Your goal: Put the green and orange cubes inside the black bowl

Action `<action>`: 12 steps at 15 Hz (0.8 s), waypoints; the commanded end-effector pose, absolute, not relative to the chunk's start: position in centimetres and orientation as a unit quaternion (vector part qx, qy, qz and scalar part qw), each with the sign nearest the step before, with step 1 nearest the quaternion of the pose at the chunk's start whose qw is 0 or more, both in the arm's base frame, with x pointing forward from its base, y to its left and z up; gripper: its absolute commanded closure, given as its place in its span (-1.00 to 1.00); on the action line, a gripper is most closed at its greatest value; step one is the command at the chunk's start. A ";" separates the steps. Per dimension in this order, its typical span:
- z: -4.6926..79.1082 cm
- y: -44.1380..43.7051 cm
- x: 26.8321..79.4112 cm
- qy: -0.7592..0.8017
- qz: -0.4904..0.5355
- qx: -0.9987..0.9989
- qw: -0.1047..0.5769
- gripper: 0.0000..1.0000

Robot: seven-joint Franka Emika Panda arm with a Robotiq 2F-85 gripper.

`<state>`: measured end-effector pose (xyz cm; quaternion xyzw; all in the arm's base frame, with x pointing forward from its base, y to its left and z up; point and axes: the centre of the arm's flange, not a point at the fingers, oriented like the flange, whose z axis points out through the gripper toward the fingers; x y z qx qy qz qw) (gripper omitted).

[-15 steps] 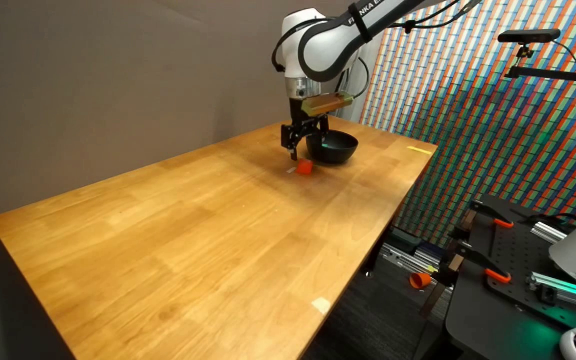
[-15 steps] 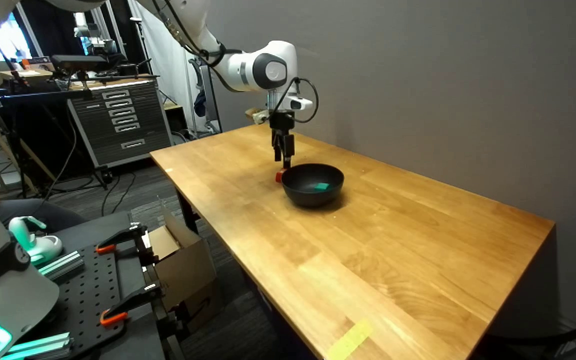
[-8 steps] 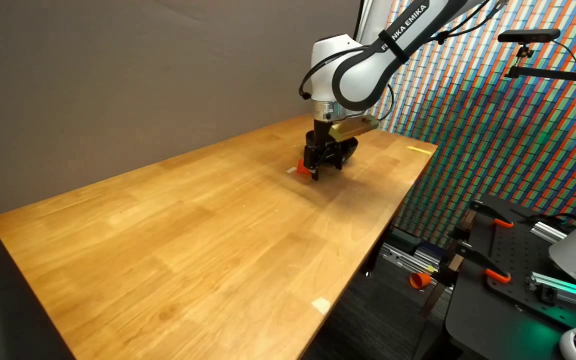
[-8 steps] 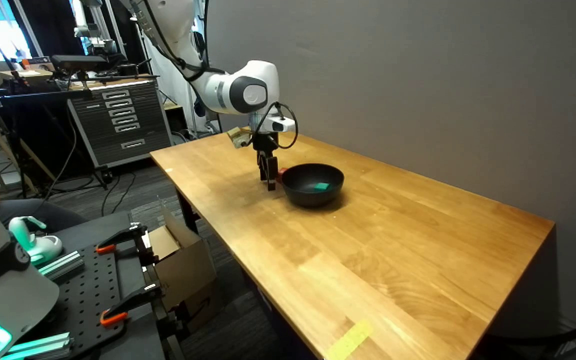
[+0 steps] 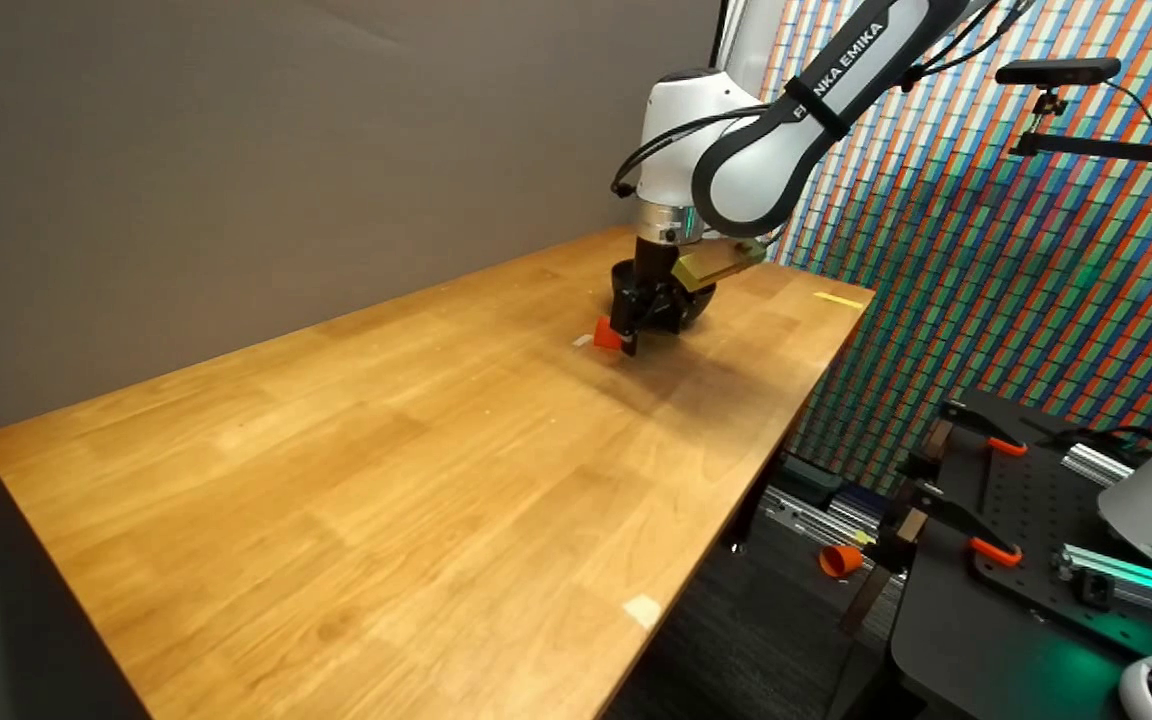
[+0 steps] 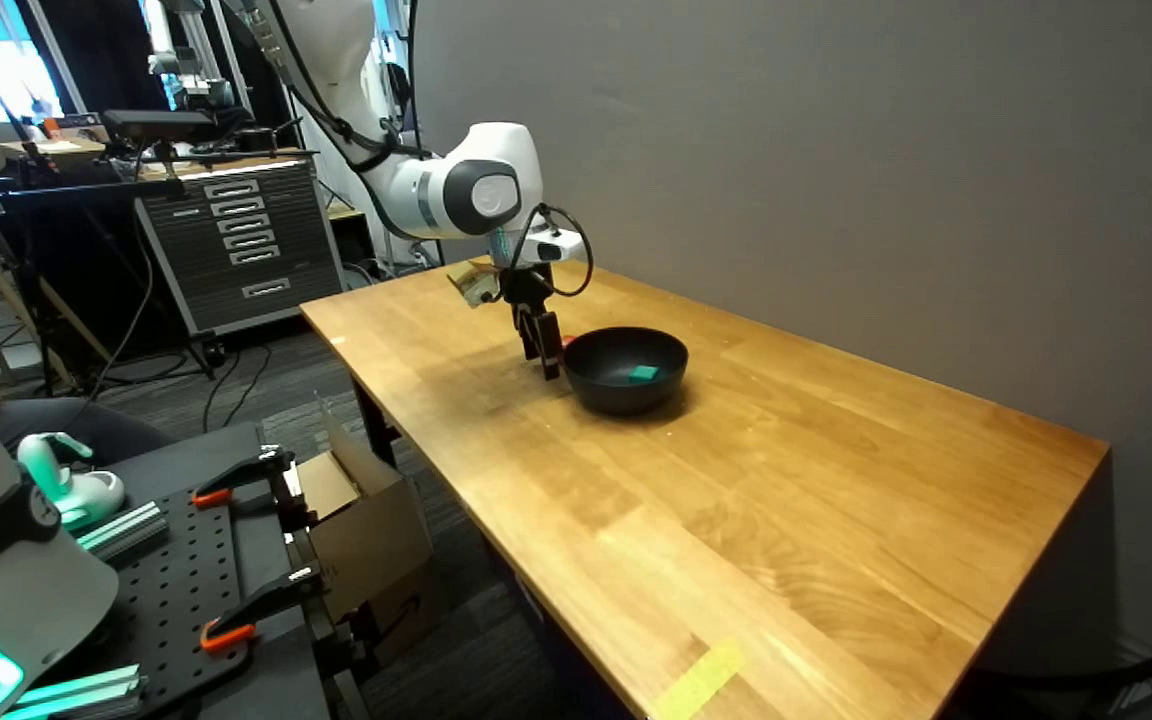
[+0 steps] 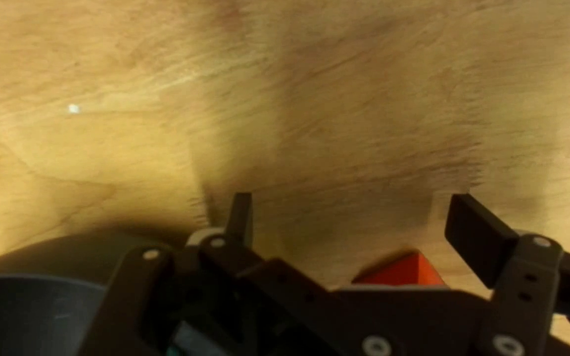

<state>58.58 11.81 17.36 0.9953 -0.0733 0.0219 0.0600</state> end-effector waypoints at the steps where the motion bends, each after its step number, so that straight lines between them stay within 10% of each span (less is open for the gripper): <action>1: 18.0 11.9 59.6 -0.052 0.049 0.996 0.053 -1.00; 11: 17.1 12.6 63.8 -0.001 0.067 0.997 0.048 -1.00; 12: 17.0 12.6 64.1 0.003 0.069 0.996 0.048 -0.56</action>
